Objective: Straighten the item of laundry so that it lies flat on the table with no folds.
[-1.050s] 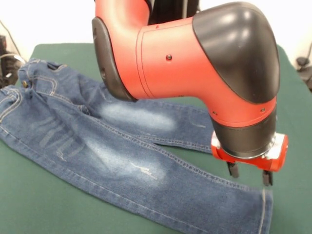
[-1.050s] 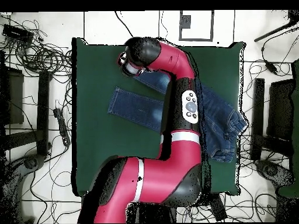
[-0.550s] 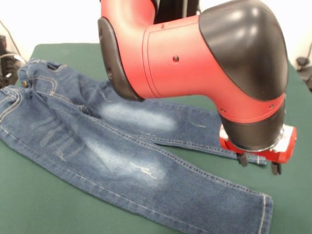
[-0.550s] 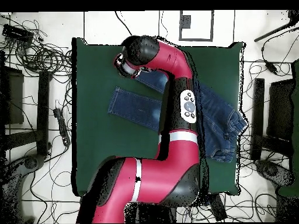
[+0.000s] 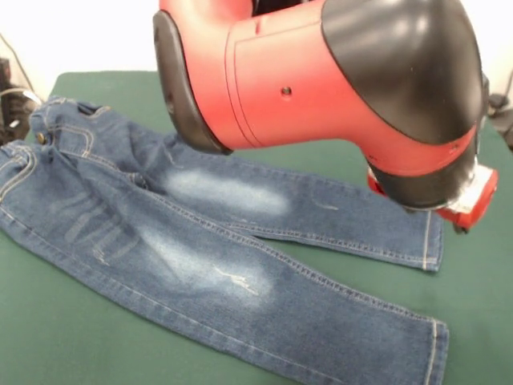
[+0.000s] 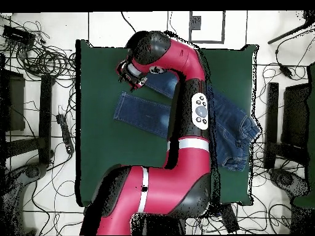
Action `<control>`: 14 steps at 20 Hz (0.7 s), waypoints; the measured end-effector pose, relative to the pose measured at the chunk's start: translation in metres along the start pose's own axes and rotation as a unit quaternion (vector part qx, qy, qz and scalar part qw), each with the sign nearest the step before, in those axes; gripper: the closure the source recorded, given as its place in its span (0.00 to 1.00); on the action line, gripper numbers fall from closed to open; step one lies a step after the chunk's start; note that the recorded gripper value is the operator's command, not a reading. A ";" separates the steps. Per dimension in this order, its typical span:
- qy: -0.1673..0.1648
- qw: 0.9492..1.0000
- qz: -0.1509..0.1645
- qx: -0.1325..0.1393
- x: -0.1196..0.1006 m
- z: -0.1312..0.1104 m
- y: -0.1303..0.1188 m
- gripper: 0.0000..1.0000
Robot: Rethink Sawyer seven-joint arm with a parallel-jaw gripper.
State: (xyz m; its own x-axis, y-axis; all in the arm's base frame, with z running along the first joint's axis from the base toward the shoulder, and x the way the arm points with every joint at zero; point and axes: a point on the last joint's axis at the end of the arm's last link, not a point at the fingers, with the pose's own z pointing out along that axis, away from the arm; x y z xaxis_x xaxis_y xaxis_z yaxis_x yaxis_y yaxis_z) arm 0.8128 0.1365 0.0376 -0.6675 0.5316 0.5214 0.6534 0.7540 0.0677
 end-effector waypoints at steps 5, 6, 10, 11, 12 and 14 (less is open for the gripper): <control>-0.013 1.000 -0.001 0.025 -0.002 -0.013 -0.007 0.00; -0.025 0.999 0.000 0.036 -0.005 -0.016 -0.010 0.00; -0.049 0.997 0.002 0.063 -0.012 -0.017 -0.020 0.00; -0.055 0.996 0.002 0.070 -0.014 -0.017 -0.023 0.00; -0.058 0.996 0.003 0.074 -0.015 -0.017 -0.024 0.00; -0.067 0.994 0.003 0.083 -0.018 -0.017 -0.028 0.00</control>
State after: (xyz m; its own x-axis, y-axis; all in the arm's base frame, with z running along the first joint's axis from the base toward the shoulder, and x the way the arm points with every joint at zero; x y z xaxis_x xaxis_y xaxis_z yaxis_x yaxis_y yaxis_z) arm 0.8128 0.0989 0.0409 -0.7122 0.5749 0.4028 0.5973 0.7978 -0.0825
